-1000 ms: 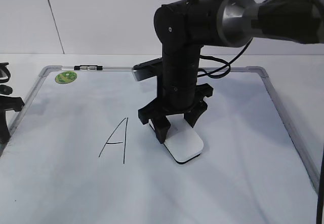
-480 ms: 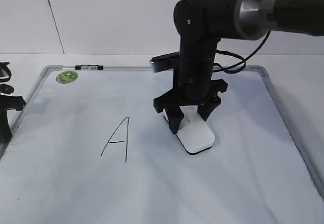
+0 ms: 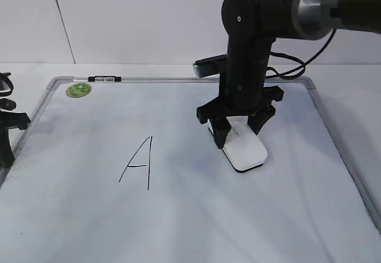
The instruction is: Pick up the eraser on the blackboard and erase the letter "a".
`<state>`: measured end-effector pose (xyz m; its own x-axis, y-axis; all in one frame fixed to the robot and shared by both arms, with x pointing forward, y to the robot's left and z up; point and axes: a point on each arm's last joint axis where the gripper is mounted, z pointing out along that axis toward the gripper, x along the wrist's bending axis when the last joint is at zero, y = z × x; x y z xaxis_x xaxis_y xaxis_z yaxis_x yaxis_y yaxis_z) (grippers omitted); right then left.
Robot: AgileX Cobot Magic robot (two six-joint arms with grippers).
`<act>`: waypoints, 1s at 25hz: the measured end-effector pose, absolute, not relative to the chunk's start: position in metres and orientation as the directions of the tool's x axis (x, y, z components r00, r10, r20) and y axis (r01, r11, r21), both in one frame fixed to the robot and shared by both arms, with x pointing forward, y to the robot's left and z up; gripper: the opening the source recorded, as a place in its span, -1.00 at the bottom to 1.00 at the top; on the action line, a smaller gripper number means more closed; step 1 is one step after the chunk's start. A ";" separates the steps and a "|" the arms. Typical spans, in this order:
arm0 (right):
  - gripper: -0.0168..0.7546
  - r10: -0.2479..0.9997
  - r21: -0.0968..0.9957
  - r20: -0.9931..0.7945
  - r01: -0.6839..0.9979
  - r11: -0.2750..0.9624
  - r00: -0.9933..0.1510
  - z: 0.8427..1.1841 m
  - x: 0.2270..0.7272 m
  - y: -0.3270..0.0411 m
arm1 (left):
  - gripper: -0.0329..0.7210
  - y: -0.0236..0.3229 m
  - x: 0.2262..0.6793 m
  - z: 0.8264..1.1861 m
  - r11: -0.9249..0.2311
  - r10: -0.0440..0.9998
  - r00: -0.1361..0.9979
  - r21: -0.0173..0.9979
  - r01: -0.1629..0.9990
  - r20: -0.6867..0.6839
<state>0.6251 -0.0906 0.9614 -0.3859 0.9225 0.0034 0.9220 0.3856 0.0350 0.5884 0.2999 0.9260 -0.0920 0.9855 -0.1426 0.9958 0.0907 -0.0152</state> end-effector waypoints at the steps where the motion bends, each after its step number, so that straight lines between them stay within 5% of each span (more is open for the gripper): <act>1: 0.48 0.923 0.045 0.004 0.922 0.384 -0.384 0.966 0.625 -0.091 | -0.87 0.300 0.588 0.926 0.091 0.985 -0.092 -0.015 0.996 -0.143; 14: 0.48 0.937 0.353 0.032 0.881 0.315 -0.348 1.104 0.585 -0.116 | -0.87 0.300 0.588 0.926 0.091 0.985 -0.092 -0.016 0.996 -0.143; 25: 0.48 0.970 0.557 -0.030 0.802 0.215 -0.240 1.187 0.538 -0.156 | -0.87 0.300 0.588 0.925 0.090 0.986 -0.091 -0.017 0.996 -0.141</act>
